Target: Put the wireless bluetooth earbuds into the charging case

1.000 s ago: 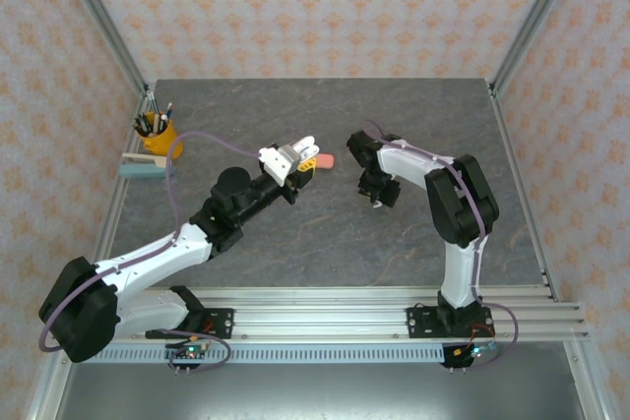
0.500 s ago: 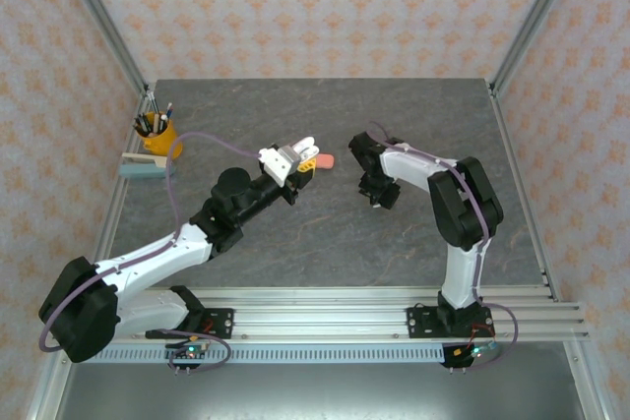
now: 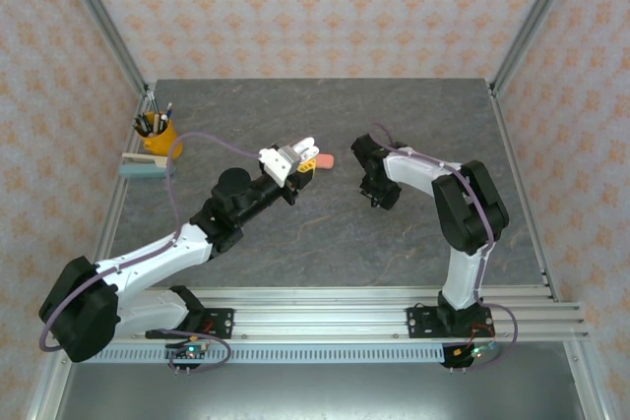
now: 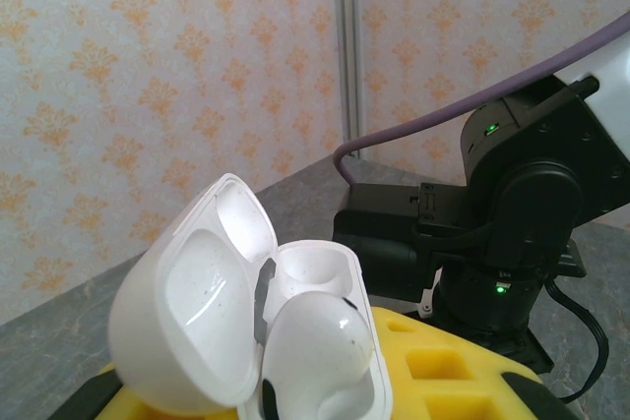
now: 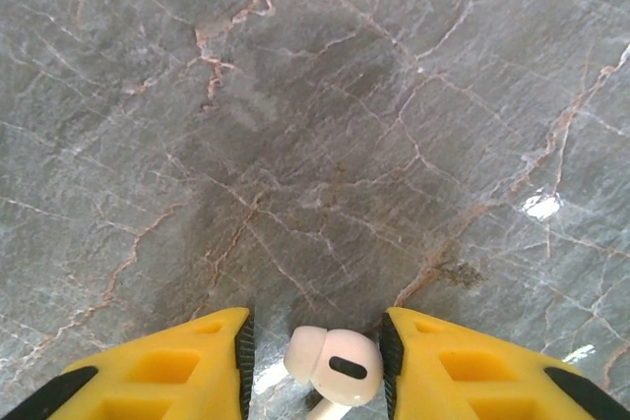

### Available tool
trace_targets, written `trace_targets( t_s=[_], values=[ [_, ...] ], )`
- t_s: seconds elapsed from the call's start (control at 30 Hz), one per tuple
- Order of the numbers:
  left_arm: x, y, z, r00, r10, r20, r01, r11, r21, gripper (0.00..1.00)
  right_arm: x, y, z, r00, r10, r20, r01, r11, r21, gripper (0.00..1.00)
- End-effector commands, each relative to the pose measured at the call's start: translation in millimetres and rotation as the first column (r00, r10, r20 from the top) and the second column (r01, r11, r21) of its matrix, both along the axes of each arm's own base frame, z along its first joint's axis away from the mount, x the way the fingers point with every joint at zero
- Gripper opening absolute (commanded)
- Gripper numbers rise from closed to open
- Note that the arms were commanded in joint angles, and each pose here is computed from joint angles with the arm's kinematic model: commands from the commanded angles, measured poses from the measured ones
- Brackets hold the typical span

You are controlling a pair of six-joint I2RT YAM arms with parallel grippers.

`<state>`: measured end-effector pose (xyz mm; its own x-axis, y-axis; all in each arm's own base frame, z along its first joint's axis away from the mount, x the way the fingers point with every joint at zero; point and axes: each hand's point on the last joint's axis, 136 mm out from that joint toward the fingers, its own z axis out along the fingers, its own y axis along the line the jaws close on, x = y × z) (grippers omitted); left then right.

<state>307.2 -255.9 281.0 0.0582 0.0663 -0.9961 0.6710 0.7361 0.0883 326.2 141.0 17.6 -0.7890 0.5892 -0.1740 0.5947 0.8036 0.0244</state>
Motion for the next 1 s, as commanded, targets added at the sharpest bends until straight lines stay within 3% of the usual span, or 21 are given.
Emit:
trace_targets(
  t_s=[0.0,0.97],
  values=[
    [2.2,1.1,13.8,0.999,0.016,0.043,-0.014,0.999,-0.037,0.0,-29.2,-22.9,-11.8,0.994,-0.023,-0.103,0.015,0.997,-0.074,0.38],
    [3.5,-0.5,12.2,0.999,0.012,0.031,-0.011,0.999,-0.031,0.0,-25.9,-21.2,2.1,0.999,0.02,-0.048,-0.022,0.999,-0.043,0.18]
  ],
)
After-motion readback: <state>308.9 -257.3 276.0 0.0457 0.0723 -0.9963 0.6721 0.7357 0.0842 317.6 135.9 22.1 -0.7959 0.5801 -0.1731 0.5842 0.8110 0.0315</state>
